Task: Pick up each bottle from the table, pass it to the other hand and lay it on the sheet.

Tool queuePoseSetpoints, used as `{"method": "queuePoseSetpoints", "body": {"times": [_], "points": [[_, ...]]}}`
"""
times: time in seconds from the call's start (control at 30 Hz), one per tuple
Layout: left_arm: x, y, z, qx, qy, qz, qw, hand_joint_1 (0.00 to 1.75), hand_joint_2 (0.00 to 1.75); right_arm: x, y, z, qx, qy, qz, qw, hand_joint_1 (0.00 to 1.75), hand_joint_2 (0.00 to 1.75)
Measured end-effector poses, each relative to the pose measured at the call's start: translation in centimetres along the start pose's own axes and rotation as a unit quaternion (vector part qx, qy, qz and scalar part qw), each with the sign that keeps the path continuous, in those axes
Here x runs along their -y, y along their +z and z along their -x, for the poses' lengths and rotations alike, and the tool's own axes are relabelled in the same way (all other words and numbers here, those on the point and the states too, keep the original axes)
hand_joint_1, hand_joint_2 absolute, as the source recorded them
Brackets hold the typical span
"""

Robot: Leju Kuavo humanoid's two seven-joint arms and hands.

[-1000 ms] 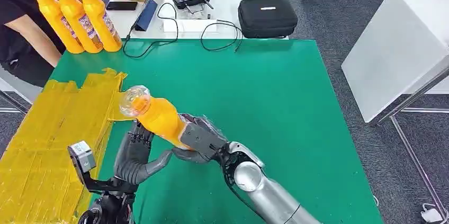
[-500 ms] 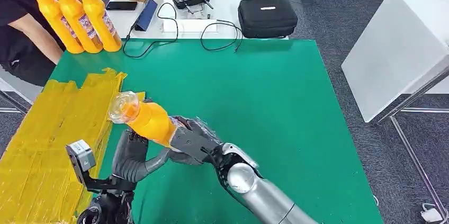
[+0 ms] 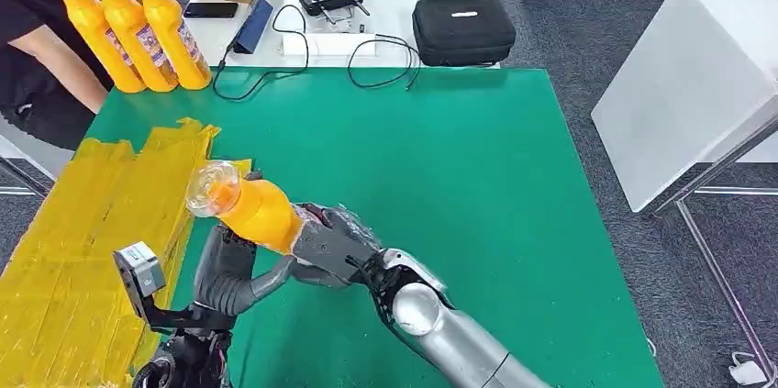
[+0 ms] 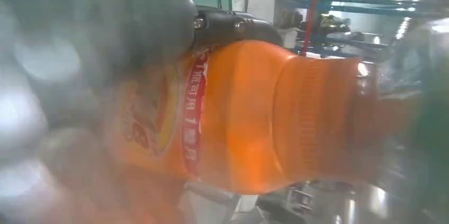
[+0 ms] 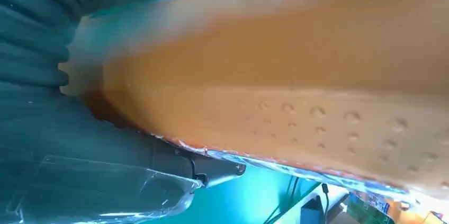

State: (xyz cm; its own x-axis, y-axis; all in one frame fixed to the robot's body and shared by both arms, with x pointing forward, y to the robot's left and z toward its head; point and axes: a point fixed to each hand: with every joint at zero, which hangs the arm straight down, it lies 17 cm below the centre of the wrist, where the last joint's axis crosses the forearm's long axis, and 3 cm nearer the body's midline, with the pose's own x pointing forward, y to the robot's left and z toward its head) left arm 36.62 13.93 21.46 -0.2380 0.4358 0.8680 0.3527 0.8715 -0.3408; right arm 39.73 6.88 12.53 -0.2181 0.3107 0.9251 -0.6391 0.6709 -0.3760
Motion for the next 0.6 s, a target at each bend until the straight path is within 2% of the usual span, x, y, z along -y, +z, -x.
{"method": "queuePoseSetpoints", "body": {"times": [0.37, 0.6], "points": [[-0.5, -0.2, -0.6, 0.005, -0.017, -0.006, 1.000, 0.00, 1.75, -1.3, -0.5, -0.4, -0.007, 0.059, 0.005, 0.998, 1.75, 1.75], [-0.2, -1.3, -0.7, -0.005, -0.028, 0.005, 1.000, 0.00, 1.75, -2.3, -2.5, -2.0, -0.008, 0.102, 0.021, 0.995, 1.75, 1.75]]}}
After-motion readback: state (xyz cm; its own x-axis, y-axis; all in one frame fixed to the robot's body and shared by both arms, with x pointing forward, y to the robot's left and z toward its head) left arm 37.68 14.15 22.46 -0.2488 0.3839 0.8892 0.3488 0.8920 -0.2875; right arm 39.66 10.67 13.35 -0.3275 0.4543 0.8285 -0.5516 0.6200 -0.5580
